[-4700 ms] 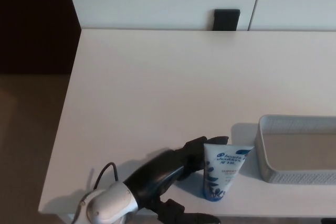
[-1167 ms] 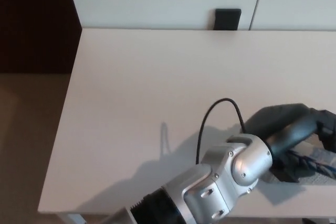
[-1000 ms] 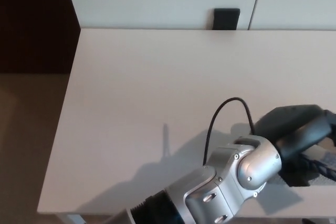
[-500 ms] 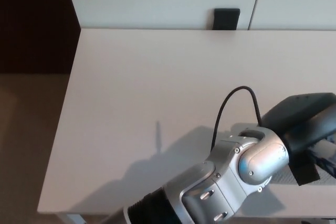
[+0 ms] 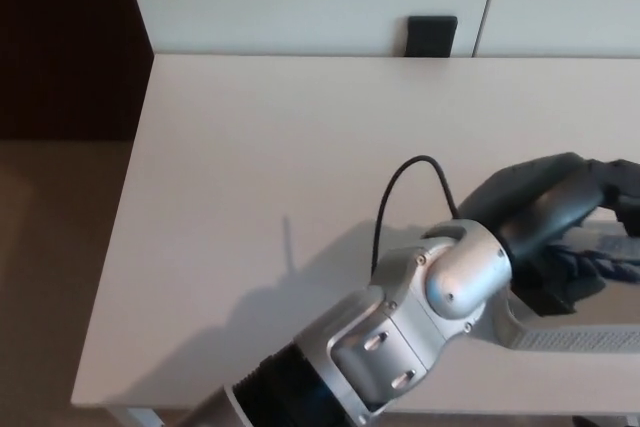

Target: The robot walks towards a table in front, picks a shampoo with left hand and puts it in a small grey container

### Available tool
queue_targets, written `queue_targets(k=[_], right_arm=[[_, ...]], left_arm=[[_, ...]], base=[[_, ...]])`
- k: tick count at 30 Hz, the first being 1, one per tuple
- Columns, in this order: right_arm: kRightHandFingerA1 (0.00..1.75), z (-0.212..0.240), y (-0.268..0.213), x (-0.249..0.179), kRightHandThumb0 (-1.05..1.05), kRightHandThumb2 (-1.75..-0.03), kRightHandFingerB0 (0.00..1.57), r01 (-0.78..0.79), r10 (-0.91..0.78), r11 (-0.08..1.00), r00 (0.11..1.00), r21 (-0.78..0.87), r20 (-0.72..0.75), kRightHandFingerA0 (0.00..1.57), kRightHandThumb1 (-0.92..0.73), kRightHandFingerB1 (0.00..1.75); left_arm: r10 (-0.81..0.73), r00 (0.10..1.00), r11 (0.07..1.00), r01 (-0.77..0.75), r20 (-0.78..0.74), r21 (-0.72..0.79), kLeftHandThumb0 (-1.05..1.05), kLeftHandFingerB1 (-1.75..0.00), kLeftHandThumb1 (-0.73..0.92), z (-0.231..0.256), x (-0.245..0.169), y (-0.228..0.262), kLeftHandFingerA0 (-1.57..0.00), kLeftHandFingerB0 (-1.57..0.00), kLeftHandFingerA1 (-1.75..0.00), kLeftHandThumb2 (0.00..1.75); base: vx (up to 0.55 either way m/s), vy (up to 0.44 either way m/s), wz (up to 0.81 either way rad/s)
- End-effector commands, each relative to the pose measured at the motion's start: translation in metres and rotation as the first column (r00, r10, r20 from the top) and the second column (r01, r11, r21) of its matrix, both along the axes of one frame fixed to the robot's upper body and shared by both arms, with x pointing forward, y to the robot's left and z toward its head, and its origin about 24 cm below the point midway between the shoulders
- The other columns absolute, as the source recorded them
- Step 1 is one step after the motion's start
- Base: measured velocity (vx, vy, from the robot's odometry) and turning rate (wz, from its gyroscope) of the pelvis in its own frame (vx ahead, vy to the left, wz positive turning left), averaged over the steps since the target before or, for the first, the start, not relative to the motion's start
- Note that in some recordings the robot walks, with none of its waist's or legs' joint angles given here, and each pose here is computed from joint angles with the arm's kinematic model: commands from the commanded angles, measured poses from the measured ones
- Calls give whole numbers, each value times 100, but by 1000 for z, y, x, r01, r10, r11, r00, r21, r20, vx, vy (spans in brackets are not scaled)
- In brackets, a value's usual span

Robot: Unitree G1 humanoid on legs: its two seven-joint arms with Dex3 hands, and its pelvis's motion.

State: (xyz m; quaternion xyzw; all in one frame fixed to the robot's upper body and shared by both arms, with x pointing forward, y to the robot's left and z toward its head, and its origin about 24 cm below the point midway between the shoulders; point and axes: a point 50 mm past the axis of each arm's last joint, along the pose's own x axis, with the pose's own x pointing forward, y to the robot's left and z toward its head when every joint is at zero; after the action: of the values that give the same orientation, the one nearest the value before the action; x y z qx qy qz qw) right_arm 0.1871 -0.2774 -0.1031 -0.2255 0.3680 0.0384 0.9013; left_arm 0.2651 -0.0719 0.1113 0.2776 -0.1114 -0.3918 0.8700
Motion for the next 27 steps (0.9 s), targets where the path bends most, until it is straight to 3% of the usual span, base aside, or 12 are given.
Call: queue_targets(k=[1,7,8,11,13,14,15,16,18,19,20,27], right_arm=[[42,-1,-4,-2,-44,-61,57,69,-69,997,998,-16,4,65,-67,39],[42,2,-3,-1,-48,-63,56,36,-36,999,999,-5,40,67,-73,38],[42,2,-3,-1,-51,-63,58,32,-32,999,999,-10,36,71,-74,38],[44,2,-4,0,-51,-63,61,20,-20,1000,1000,-21,20,77,-76,39],[45,1,-5,-1,-50,-63,63,24,-24,999,1000,-22,4,78,-73,41],[45,1,-5,-1,-50,-63,63,24,-24,999,1000,-22,4,78,-73,41],[45,1,-5,-1,-50,-63,63,24,-24,999,1000,-22,4,78,-73,41],[45,1,-5,-1,-50,-63,63,24,-24,999,1000,-22,4,78,-73,41],[45,1,-5,0,-50,-63,63,26,-25,999,1000,-22,6,78,-73,41],[45,1,-5,0,-50,-63,63,25,-25,999,1000,-22,5,78,-73,41],[45,2,-5,1,-50,-63,63,25,-25,999,1000,-22,7,78,-73,41],[45,1,-5,-1,-50,-63,63,23,-23,999,1000,-25,1,78,-73,41]], left_arm=[[-198,951,949,126,-238,-288,-21,-102,50,58,-25,-66,-121,-96,-117,108],[-237,918,931,120,-319,-346,-27,-102,48,57,-28,-72,-122,-98,-118,109],[-240,918,930,124,-316,-346,-32,-106,52,58,-29,-72,-119,-98,-121,95],[-251,917,929,137,-312,-343,-34,-105,52,58,-31,-75,-121,-99,-120,94],[-295,912,921,192,-284,-340,-32,-96,52,60,-34,-77,-122,-101,-113,93],[-316,907,922,225,-279,-314,-42,-63,68,61,-35,-77,-115,-85,-89,60],[-325,904,923,239,-278,-303,-42,-63,68,61,-35,-77,-115,-85,-89,60],[-414,876,900,353,-246,-257,-39,-82,86,63,-38,-77,-89,-54,-117,66],[-523,822,848,478,-226,-228,-29,-101,92,67,-42,-76,-50,-11,-155,95],[-542,808,838,500,-230,-219,-29,-101,92,68,-45,-76,-50,-11,-155,95],[-590,770,806,545,-242,-229,-22,-97,92,70,-53,-78,-32,0,-175,115],[-637,756,770,615,-150,-170,-2,-53,92,77,-71,-82,-37,0,-175,137]], base=[[0,0,0],[0,0,0],[0,0,0],[0,0,0],[0,0,0],[0,0,0],[0,0,0],[0,0,0],[0,0,0],[0,0,0],[0,0,0],[0,0,0]])
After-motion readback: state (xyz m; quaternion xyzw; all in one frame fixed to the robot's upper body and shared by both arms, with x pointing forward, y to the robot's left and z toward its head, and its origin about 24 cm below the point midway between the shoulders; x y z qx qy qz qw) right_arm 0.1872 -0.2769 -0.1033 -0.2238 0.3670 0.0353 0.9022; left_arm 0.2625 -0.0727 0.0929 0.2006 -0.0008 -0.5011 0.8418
